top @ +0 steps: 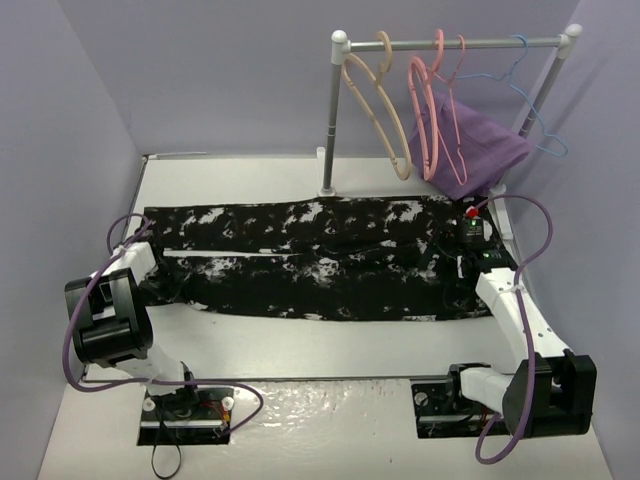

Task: Place the trousers on the hanger
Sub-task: Fold the trousers at the center of the board.

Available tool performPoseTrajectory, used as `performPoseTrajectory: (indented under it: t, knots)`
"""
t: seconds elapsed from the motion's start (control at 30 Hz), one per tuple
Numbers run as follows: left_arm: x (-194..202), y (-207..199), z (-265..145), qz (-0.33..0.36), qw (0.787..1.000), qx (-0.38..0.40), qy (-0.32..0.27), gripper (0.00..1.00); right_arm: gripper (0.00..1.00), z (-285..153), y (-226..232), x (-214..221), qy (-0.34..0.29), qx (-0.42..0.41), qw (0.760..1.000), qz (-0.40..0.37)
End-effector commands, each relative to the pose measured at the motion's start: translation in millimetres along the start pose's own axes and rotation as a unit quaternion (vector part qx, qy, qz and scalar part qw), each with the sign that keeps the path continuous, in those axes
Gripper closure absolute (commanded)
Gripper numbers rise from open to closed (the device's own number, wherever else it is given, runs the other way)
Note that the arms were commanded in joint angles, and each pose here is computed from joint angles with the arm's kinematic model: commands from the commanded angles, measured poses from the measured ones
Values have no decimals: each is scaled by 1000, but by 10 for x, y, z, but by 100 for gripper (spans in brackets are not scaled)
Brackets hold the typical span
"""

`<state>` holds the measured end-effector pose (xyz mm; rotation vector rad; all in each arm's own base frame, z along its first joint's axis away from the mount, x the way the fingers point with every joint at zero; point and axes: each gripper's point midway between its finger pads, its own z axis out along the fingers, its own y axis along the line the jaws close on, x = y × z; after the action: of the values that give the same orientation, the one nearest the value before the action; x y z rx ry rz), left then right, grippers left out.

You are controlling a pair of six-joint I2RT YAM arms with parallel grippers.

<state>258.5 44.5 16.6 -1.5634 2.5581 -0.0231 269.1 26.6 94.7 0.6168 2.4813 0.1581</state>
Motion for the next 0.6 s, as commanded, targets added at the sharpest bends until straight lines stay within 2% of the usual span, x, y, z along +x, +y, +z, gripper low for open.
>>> performPoseTrajectory:
  t: [0.0, 0.33, 0.57]
  knots:
    - [-86, -63, 144, 4, 1000, 6, -10, 100, 18, 89, -44, 180, 23, 22, 999, 23]
    - [-147, -199, -297, 35, 996, 72, -47, 100, 16, 150, -527, 480, 36, 160, 980, 110]
    - [-171, -244, -464, 48, 992, 97, -64, 100, 16, 184, -641, 735, 65, 193, 967, 151]
